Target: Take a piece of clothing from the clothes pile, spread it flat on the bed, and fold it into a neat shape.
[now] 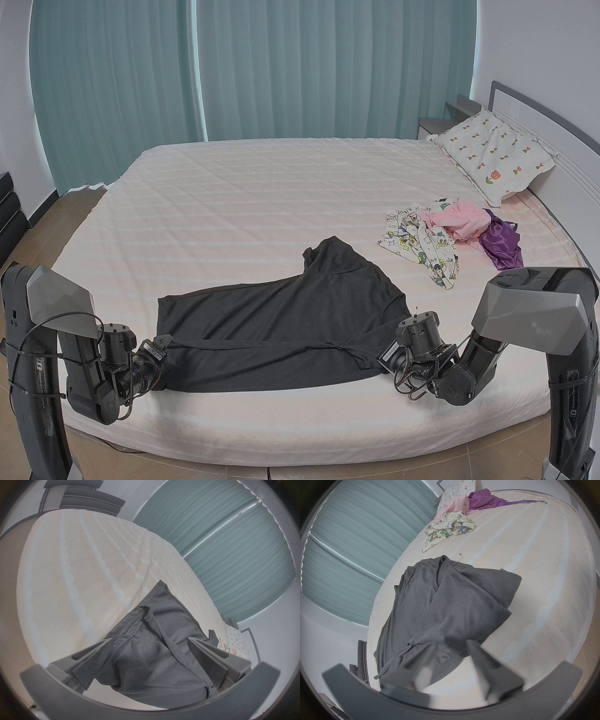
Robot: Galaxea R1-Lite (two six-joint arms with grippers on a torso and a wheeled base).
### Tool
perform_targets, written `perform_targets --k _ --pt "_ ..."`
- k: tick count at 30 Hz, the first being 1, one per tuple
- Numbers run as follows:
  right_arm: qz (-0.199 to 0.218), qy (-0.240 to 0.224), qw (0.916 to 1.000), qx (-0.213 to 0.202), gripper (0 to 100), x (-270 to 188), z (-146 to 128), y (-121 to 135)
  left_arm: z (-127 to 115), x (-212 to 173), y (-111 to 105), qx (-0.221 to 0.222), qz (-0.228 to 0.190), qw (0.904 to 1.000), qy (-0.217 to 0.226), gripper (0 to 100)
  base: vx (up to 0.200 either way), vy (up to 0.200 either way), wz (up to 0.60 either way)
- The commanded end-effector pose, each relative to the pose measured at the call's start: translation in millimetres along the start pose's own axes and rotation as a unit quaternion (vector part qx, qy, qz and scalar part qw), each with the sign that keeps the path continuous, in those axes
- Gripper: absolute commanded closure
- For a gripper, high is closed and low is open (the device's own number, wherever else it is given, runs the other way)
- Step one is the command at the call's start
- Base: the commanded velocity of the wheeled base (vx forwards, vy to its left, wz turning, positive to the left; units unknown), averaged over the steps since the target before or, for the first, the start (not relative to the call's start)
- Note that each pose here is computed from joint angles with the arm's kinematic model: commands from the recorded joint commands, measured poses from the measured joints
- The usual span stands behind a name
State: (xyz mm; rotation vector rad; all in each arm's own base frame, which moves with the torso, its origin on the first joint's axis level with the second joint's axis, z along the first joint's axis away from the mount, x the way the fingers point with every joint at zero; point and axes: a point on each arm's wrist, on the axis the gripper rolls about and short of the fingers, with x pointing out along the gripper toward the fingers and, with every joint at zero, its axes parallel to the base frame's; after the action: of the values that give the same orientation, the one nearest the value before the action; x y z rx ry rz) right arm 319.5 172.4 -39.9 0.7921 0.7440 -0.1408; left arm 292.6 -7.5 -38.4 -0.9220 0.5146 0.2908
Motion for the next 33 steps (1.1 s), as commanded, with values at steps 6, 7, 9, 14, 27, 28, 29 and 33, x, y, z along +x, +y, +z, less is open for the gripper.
perform_targets --k 6,7,9,14,27,28,29,33 --pt "0.005 -0.003 1.0000 0.007 0 4.6 3.6 1.3 -0.2 0.2 0.3 0.000 0.001 1.0000 0.000 0 0.000 0.000 0.00" --pt "0.006 -0.004 0.9999 0.008 0 5.6 4.8 1.5 -0.2 0.2 0.3 0.000 0.001 1.0000 0.000 0 0.000 0.000 0.00" --pt "0.010 -0.007 0.9999 0.011 0 6.8 6.6 3.1 -0.2 0.2 0.3 0.000 0.001 1.0000 0.000 0 0.000 0.000 0.00" --pt "0.021 -0.013 0.9995 0.022 0 12.6 13.3 7.8 0.0 0.5 0.0 0.000 0.000 1.0000 -0.001 0 0.000 0.000 0.00" --pt "0.010 -0.010 0.9998 0.017 100 7.2 8.4 4.2 0.0 0.5 0.0 0.000 0.000 1.0000 -0.001 0 0.000 0.000 0.00" --pt "0.010 -0.010 0.9998 0.017 100 7.2 8.4 4.2 0.0 0.5 0.0 0.000 0.000 1.0000 -0.001 0 0.000 0.000 0.00" --pt "0.009 -0.009 0.9998 0.016 100 7.1 8.2 3.7 0.0 0.5 0.0 0.000 0.000 1.0000 -0.001 0 0.000 0.000 0.00" --pt "0.010 -0.011 0.9998 0.015 100 5.9 8.8 4.2 0.0 0.5 0.0 0.000 0.000 1.0000 -0.001 0 0.000 0.000 0.00"
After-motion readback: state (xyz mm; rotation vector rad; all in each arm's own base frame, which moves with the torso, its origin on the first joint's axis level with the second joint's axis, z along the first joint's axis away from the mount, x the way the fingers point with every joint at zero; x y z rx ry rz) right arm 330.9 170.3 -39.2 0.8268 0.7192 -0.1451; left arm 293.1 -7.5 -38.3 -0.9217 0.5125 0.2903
